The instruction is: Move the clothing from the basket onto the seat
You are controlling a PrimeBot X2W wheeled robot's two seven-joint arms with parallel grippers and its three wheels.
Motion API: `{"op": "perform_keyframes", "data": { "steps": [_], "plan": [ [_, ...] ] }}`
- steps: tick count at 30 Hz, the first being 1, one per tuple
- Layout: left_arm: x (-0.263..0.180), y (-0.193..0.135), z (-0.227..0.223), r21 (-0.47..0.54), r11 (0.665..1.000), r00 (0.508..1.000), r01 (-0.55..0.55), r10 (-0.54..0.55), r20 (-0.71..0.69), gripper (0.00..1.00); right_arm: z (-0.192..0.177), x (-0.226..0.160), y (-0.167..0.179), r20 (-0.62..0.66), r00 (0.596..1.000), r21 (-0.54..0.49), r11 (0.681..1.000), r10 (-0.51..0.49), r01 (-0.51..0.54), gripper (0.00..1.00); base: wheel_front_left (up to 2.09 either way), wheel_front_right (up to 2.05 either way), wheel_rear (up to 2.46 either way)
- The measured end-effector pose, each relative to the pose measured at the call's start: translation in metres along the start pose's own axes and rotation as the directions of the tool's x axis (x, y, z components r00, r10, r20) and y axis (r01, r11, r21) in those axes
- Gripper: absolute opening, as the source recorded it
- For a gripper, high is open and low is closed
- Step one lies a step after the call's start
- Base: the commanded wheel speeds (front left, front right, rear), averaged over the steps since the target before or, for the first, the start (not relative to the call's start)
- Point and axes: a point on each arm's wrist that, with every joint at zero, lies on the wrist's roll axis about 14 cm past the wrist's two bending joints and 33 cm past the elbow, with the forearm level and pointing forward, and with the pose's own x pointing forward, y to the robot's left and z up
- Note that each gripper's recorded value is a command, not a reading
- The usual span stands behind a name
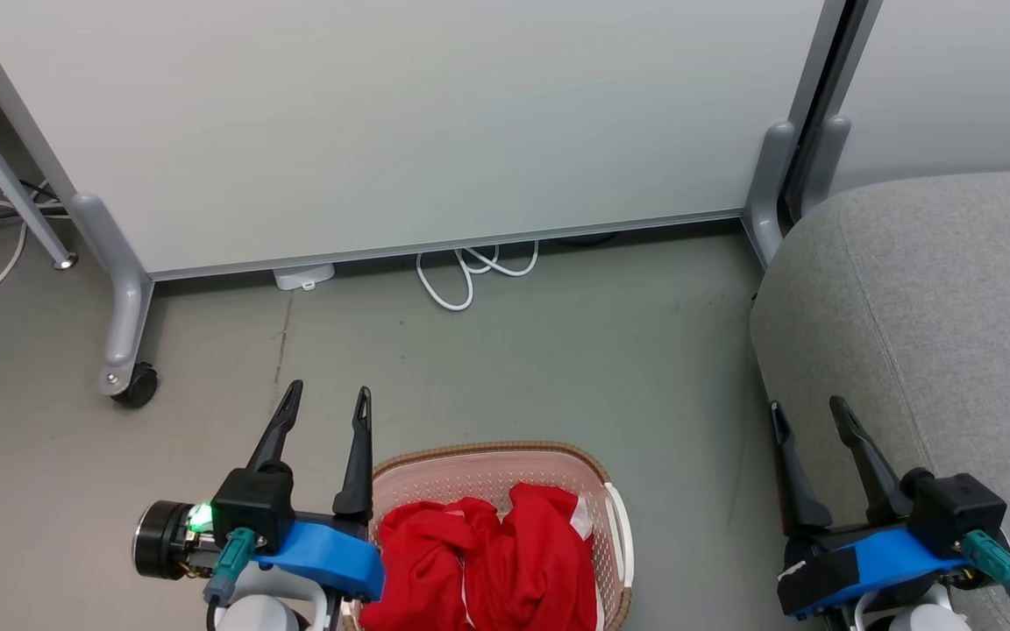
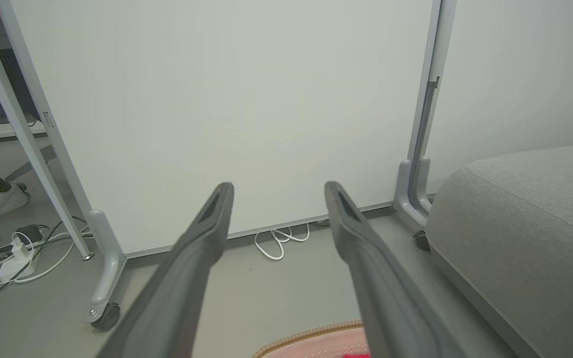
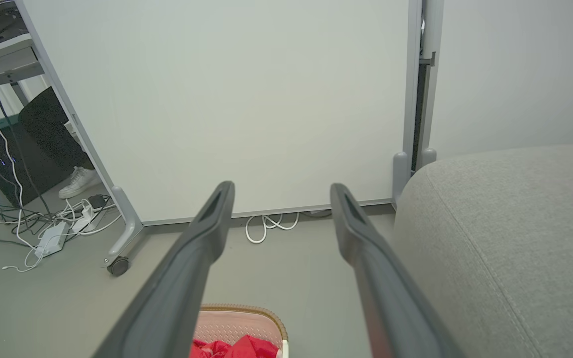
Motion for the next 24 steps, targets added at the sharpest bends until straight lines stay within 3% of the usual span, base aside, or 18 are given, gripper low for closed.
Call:
{"op": "perform_keyframes", "data": {
  "steps": [12,24],
  "plan": [
    [-0.002,-0.002,-0.01,0.031,0.999,1.0,0.018,-0.018,-0.02,1.0,-0.001,0.001,0.008,0.004,0.999,-0.082,0.996,0.039,-0.038,1.0,0.0,0.0,0.0],
    [-0.002,-0.002,-0.014,0.023,1.0,0.999,0.022,-0.021,-0.035,1.0,-0.002,0.001,0.008,0.0,0.999,-0.086,0.996,0.039,-0.039,1.0,0.0,0.0,0.0]
  ]
}}
